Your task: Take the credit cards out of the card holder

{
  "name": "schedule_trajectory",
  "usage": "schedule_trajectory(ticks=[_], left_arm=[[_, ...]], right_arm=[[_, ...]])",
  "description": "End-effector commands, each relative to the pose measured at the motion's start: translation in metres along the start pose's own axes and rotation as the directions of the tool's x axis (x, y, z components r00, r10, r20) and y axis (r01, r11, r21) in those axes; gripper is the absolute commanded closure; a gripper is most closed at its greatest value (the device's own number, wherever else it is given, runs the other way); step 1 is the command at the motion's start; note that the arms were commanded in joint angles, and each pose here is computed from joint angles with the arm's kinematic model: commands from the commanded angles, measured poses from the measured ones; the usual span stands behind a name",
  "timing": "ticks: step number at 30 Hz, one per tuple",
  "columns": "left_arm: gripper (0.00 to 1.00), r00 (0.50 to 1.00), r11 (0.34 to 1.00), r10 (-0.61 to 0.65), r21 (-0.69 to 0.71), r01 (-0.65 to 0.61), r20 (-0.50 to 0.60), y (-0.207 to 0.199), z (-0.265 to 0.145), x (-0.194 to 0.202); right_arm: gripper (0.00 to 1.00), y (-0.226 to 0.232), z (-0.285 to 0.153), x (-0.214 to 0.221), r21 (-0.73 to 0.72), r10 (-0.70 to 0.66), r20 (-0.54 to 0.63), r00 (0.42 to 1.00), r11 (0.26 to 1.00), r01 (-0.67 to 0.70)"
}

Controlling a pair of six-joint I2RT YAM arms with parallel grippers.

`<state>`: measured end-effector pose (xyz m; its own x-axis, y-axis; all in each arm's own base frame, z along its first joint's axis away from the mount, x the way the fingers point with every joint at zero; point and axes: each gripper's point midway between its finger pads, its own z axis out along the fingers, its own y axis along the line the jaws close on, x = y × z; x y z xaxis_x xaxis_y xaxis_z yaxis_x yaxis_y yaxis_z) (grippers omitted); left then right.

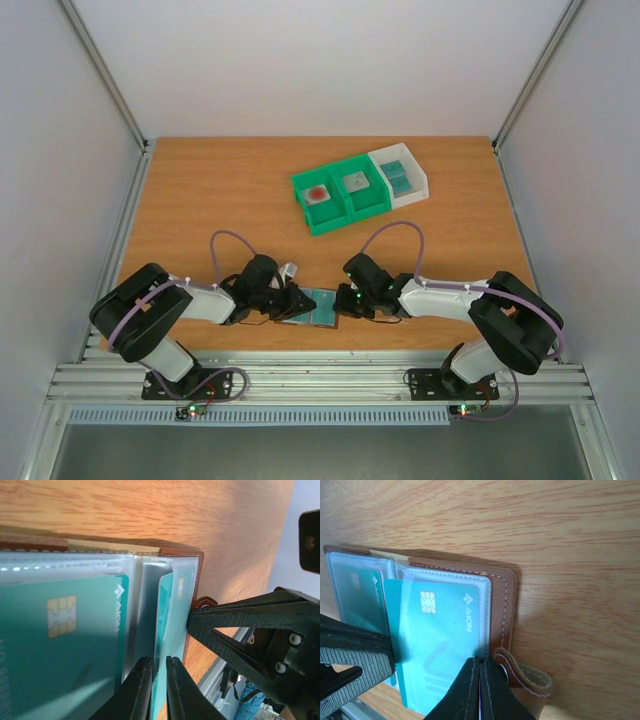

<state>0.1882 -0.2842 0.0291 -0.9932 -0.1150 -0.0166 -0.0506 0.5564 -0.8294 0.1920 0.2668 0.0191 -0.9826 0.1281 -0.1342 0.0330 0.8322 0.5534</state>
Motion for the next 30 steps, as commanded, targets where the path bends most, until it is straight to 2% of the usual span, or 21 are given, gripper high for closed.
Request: schedule_trajectory(ticks=[1, 4, 21, 30], left_arm=[[0.94, 0.999, 0.998, 0.045, 0.046, -0.046, 0.017, -0.01, -0.002, 0.0], [1.0, 0.999, 0.997, 0.049, 0.05, -0.05, 0.021, -0.011, -0.002, -0.001], [1.0, 0.996, 0.996, 0.075, -0.054, -0.072, 0.047, 0.003, -0.017, 0.001], [1.0, 0.995, 0.996, 0.044, -0.084, -0.037, 0.086, 0.013, -0.028, -0.002]], right_arm=[[0.97, -0.04, 0.01, 0.013, 0.139, 0.025, -0.019, 1.0, 0.99, -0.023], [0.98, -0.044, 0.011, 0.014, 0.153, 0.029, -0.015, 0.999, 0.988, -0.027], [0.99, -0.047, 0.008, 0.011, 0.181, 0.017, -0.006, 1.0, 0.983, -0.015], [0.99, -0.042, 0.013, 0.01, 0.16, 0.025, -0.013, 1.0, 0.987, -0.022]])
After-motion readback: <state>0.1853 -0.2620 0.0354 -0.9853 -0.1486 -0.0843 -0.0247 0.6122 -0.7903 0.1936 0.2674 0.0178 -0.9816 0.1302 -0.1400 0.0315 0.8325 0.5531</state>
